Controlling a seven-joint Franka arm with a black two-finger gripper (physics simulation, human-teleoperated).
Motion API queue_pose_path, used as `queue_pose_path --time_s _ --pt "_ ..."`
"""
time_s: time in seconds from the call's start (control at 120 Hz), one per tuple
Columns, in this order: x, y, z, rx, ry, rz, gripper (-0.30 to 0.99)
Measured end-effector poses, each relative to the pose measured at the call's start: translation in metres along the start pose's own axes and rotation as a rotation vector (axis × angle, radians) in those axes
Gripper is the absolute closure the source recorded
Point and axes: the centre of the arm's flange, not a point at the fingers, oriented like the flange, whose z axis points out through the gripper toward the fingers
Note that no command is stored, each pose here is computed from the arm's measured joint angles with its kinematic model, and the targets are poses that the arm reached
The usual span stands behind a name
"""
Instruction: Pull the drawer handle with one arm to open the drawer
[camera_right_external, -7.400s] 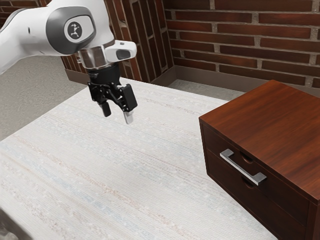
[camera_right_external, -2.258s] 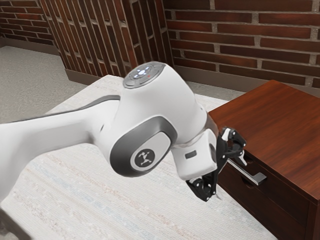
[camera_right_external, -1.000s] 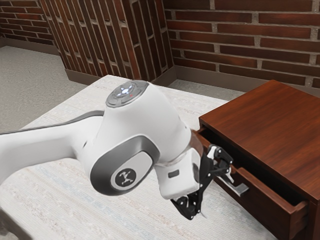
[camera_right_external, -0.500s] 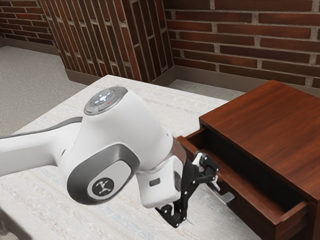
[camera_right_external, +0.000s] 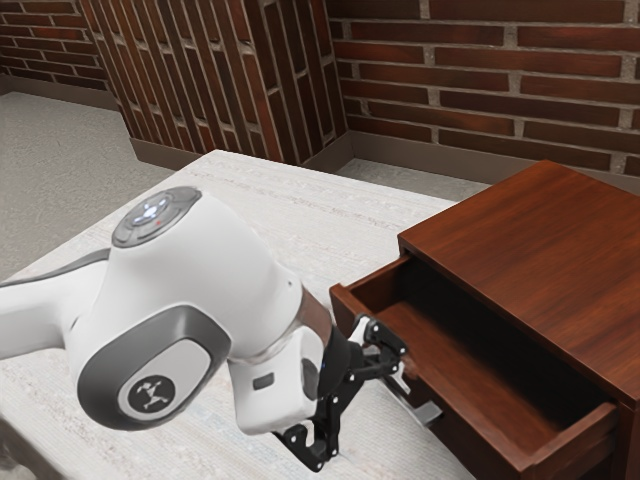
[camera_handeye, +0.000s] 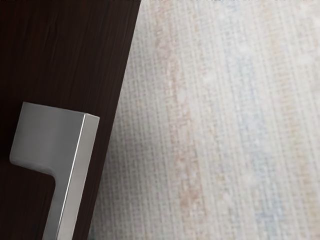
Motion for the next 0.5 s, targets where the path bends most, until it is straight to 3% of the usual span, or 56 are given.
queue_pose_path --time_s 0.3,0.5 --pt "-0.001 0.025 -0.021 0.025 0.018 0.003 0.08" --pt "0.0 0.037 -0.105 0.171 0.06 0.009 0.03"
